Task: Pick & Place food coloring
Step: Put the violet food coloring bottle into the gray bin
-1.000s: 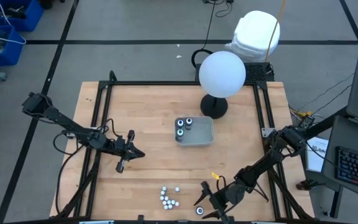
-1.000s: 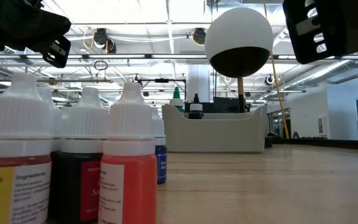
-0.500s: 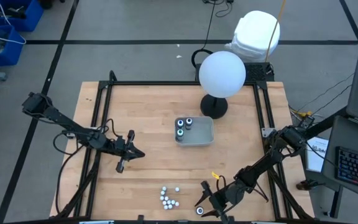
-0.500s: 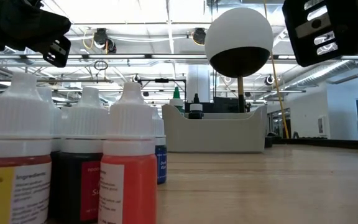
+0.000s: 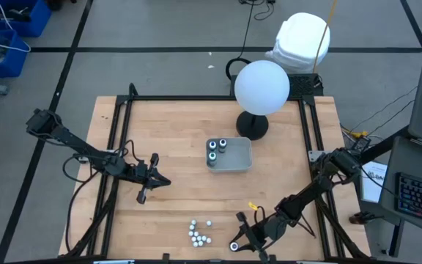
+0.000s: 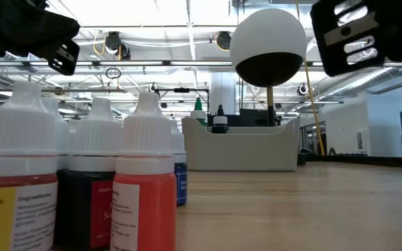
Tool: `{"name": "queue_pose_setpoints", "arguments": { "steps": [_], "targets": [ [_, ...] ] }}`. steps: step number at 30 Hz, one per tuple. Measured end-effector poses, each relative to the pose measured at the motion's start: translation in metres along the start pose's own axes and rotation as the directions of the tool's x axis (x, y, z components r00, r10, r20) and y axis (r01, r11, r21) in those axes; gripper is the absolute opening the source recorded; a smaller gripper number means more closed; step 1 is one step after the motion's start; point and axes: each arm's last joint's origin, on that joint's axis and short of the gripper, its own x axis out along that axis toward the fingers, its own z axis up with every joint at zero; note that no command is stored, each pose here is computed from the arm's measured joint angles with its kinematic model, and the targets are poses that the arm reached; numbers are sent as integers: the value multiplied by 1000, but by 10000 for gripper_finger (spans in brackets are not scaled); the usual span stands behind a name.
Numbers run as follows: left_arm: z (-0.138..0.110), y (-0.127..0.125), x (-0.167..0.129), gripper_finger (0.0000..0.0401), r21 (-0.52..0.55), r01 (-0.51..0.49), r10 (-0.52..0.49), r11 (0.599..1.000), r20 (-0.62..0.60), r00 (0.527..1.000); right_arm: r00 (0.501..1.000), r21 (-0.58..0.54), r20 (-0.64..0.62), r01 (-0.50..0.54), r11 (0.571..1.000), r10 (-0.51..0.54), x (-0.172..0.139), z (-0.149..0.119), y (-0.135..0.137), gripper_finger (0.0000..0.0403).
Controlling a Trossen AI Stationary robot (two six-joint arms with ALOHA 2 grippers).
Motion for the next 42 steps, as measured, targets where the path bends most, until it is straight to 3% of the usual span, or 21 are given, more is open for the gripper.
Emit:
{"name": "queue_pose_setpoints", "arguments": {
  "steps": [6, 10, 12, 15, 18, 22, 27, 42],
  "targets": [
    [0, 0, 0, 26, 0, 0, 0, 1000, 0, 1000, 998, 3, 26, 55, 998, -55, -4, 18, -20, 106],
    [0, 0, 0, 26, 13, -9, 9, 1000, 0, 1000, 975, -25, 46, 220, 975, -219, -23, 51, -43, 106],
    [0, 1, 0, 26, 26, -26, 26, 999, 3, 1000, 932, -54, 38, 362, 930, -361, -39, 66, -57, 106],
    [0, 2, 0, 26, 48, -61, 61, 997, 7, 998, 823, -72, 35, 568, 820, -567, -60, 84, -80, 106],
    [0, 2, 0, 26, 54, -78, 78, 995, 9, 997, 751, -63, 16, 660, 749, -660, -73, 91, -105, 106],
    [0, 3, 0, 26, 55, -80, 79, 995, 9, 997, 703, -55, -22, 709, 703, -711, -74, 87, -136, 106],
    [0, 3, 0, 26, 54, -80, 79, 995, 9, 997, 711, -39, -84, 698, 715, -698, -71, 74, -160, 106],
    [0, 3, 0, 26, 55, -79, 79, 995, 9, 997, 662, 115, -23, 746, 656, -749, -93, 33, -175, 106]
  ]
}}
